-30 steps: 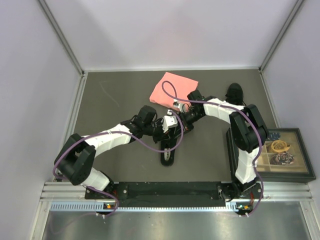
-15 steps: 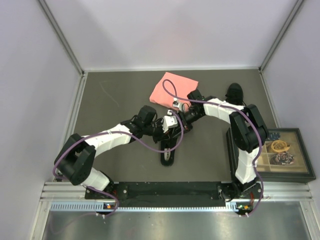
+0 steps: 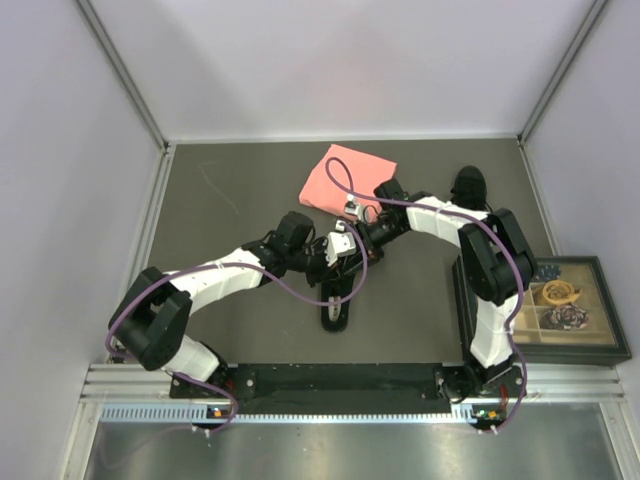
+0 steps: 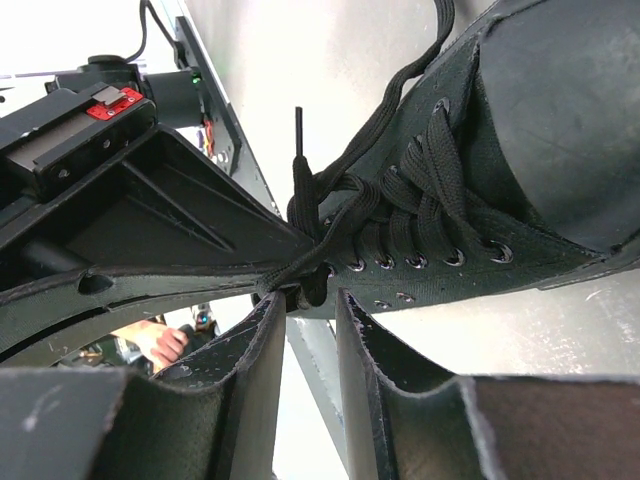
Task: Tie the shoes
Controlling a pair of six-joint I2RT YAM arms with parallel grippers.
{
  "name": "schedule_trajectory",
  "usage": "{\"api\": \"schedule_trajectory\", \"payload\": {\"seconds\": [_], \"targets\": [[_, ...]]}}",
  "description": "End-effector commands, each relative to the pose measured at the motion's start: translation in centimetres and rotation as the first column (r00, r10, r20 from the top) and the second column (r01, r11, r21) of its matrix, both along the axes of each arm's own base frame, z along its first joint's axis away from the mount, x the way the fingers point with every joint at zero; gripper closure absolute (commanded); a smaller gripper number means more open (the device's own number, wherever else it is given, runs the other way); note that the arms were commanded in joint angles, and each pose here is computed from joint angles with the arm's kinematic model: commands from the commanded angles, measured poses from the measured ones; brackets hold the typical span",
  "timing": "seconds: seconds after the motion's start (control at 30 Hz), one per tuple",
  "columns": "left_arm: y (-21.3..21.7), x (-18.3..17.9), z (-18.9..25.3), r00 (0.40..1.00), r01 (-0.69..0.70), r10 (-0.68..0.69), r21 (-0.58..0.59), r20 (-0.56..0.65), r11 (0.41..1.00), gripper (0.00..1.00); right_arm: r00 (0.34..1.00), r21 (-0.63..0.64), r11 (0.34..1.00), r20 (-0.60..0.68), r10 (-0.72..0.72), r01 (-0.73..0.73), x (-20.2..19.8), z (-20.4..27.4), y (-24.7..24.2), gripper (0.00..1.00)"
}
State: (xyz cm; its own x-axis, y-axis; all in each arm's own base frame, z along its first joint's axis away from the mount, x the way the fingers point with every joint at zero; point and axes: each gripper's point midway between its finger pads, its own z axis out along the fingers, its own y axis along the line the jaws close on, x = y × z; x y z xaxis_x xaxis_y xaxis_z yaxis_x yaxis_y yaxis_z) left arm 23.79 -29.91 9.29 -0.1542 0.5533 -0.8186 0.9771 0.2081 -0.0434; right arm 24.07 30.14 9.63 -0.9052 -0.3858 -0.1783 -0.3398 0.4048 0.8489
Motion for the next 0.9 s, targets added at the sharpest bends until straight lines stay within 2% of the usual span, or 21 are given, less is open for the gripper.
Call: {"api": "schedule_trajectory", "payload": {"seconds": [0.0,0.23,0.33,0.43,0.57,0.6,0.67,0.7,0.8,0.87], "targets": [[-0.8,0.2,0.6,1.0,0.008,-0.008,-0.033,0.015,0.999,1.0,0.999,0.043,0.998,0.022,0.037,-0.038,-0.1,0.7,1.3,0.73],[-0.7,0.1,0.9,1.0,0.006,-0.005,-0.041,0.024,0.999,1.0,0.999,0.016,0.999,0.014,0.041,-0.042,-0.1,-0.3,1.4,0.76],[-0.7,0.1,0.9,1.0,0.003,-0.002,-0.041,0.02,0.999,1.0,0.999,0.017,0.999,0.016,0.043,-0.043,0.0,-0.2,1.5,0.84],[-0.7,0.1,1.3,1.0,0.002,-0.001,-0.044,0.024,0.999,1.0,0.998,0.005,0.999,0.032,0.048,-0.048,0.1,-0.1,1.3,0.98],[0.9,0.1,2.1,0.999,-0.024,0.023,0.014,0.029,1.0,0.86,0.996,-0.02,0.999,0.082,0.04,-0.038,0.6,0.2,0.8,1.0],[1.7,-0.1,2.0,1.0,-0.028,0.027,0.035,0.013,0.999,0.78,0.996,-0.024,0.999,0.09,0.029,-0.027,0.8,0.4,0.5,1.0],[3.3,0.2,3.2,0.999,-0.045,0.045,0.01,0.002,0.999,0.68,0.991,-0.036,0.999,0.13,0.015,-0.01,1.3,1.0,0.0,1.0],[4.4,-0.1,3.2,0.998,-0.053,0.053,0.025,-0.024,0.998,0.59,0.989,-0.041,0.999,0.147,0.014,-0.008,1.5,1.3,-0.1,1.0],[8.2,1.4,3.6,0.996,-0.091,0.091,0.057,0.005,0.994,0.49,0.98,-0.062,0.998,0.199,0.013,0.0,1.8,2.0,-0.5,1.0],[9.8,2.1,2.8,0.995,-0.1,0.098,0.093,0.02,0.991,0.48,0.977,-0.075,0.997,0.213,0.015,0.002,1.8,2.0,-0.8,1.0]]}}
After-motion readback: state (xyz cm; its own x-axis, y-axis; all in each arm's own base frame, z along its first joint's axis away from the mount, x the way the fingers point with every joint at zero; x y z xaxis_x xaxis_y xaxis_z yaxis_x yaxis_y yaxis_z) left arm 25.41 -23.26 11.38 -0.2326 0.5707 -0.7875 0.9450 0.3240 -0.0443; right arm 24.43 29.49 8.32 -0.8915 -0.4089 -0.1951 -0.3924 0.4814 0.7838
